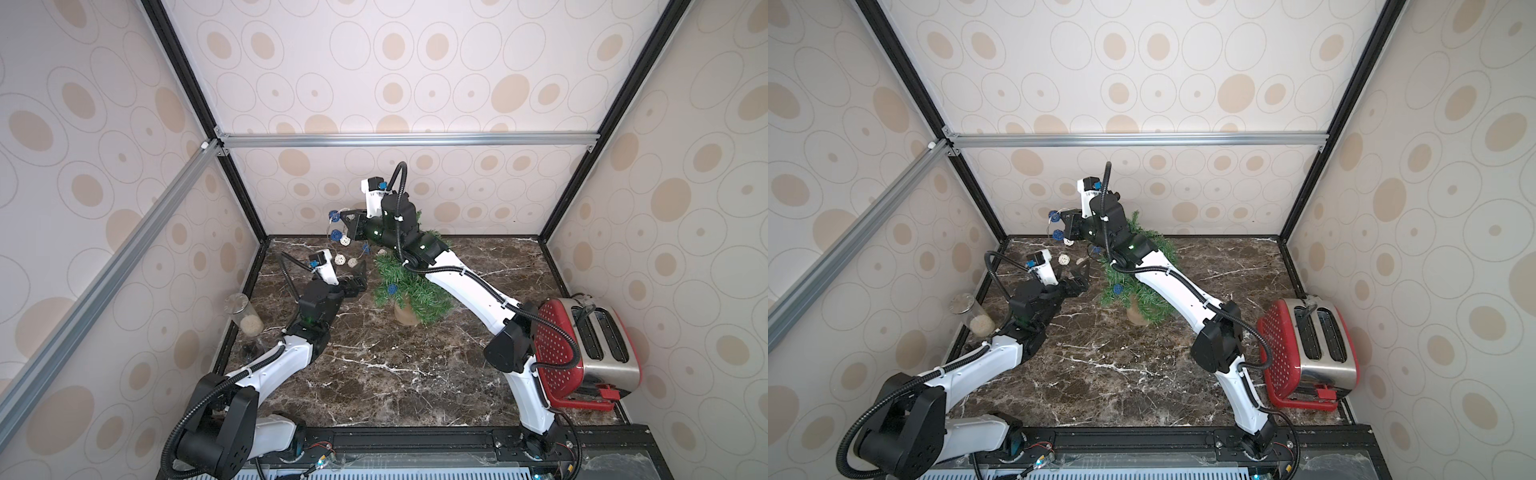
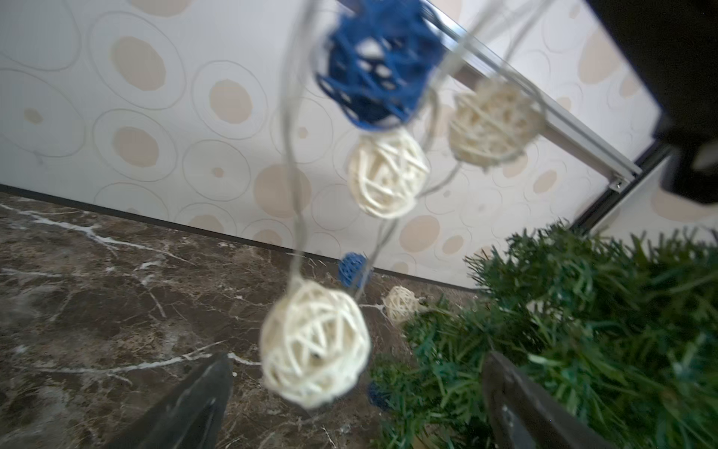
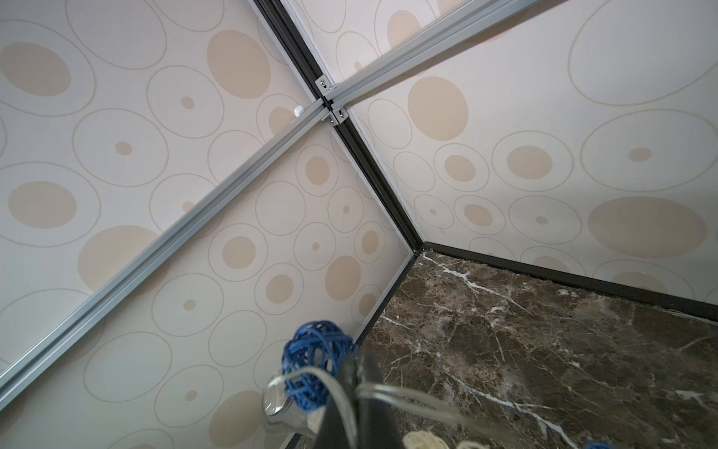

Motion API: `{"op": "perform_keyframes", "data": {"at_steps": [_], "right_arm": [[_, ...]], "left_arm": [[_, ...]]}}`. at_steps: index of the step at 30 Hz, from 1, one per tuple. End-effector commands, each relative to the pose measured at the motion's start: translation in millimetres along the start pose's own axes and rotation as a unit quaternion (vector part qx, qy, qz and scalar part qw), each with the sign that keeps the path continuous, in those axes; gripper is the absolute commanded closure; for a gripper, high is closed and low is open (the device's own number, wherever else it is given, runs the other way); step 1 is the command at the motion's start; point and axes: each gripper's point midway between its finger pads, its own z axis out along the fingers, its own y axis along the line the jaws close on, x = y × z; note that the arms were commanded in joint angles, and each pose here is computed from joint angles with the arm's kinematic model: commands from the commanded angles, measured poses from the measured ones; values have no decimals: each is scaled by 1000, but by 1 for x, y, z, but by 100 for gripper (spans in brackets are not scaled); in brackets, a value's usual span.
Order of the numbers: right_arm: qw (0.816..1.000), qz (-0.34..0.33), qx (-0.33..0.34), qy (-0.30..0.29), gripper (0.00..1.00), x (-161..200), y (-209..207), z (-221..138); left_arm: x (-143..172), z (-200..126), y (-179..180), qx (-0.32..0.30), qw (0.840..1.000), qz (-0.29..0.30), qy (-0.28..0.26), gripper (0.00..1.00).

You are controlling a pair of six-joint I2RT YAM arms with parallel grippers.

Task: Remove string lights from the small christmas tree
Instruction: Remove the light string from the Christmas tree.

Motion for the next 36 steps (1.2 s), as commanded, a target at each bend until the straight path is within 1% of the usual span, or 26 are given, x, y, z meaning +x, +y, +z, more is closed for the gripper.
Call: {"op": "perform_keyframes", "data": {"at_steps": [1, 5, 6, 8, 12, 13, 15, 16, 18, 20, 21, 22, 25, 26, 28, 30, 32, 34, 36], "right_arm": [[999, 9, -39, -23, 100, -24, 29, -18], [998, 11, -50, -23, 100, -25, 35, -21], [999, 12, -48, -13, 100, -17, 32, -20], [999, 12, -51, -9, 100, -14, 32, -21], [998, 13, -56, -4, 100, -11, 33, -23], [998, 14, -56, -3, 100, -10, 32, -23], [998, 12, -56, -1, 100, -9, 33, -24], [998, 11, -56, -2, 100, -10, 33, -24], [998, 9, -55, 1, 100, -9, 33, -24], [999, 7, -54, 3, 100, -9, 33, -25], [999, 6, -52, 5, 100, -9, 32, -25], [999, 6, -50, 7, 99, -8, 31, -25], [999, 5, -48, 9, 94, -7, 31, -24], [999, 5, -48, 11, 93, -7, 30, -24], [999, 5, -50, 14, 90, -7, 32, -24], [999, 5, -51, 17, 85, -8, 33, -25], [999, 3, -47, 23, 76, -6, 31, -25], [999, -1, -50, 20, 65, -16, 34, -29], [999, -5, -48, 24, 56, -19, 32, -32]], "left_arm": [[-14, 14, 4, -29, 998, 48, -25, 1], [-23, 33, 3, -42, 997, 50, -31, 1], [-26, 37, 5, -50, 997, 54, -34, 1], [-31, 42, 7, -61, 996, 57, -40, 1], [-41, 55, 3, -63, 995, 61, -49, 1], [-43, 58, 1, -62, 995, 62, -49, 1], [-46, 63, -1, -61, 995, 69, -50, 6], [-46, 65, -2, -59, 995, 72, -48, 11], [-46, 67, -4, -57, 995, 75, -44, 25], [-48, 66, -5, -55, 995, 76, -45, 35], [-50, 66, -6, -54, 995, 76, -46, 43], [-51, 65, -7, -52, 995, 76, -47, 49], [-59, 65, -12, -48, 995, 76, -50, 66], [-62, 65, -14, -46, 995, 75, -49, 70], [-66, 65, -16, -44, 995, 76, -50, 83], [-74, 63, -17, -48, 995, 72, -57, 100], [-83, 61, -19, -46, 995, 69, -64, 100], [-93, 63, -20, -47, 995, 63, -64, 100], [-103, 67, -16, -64, 995, 56, -60, 100]]}}
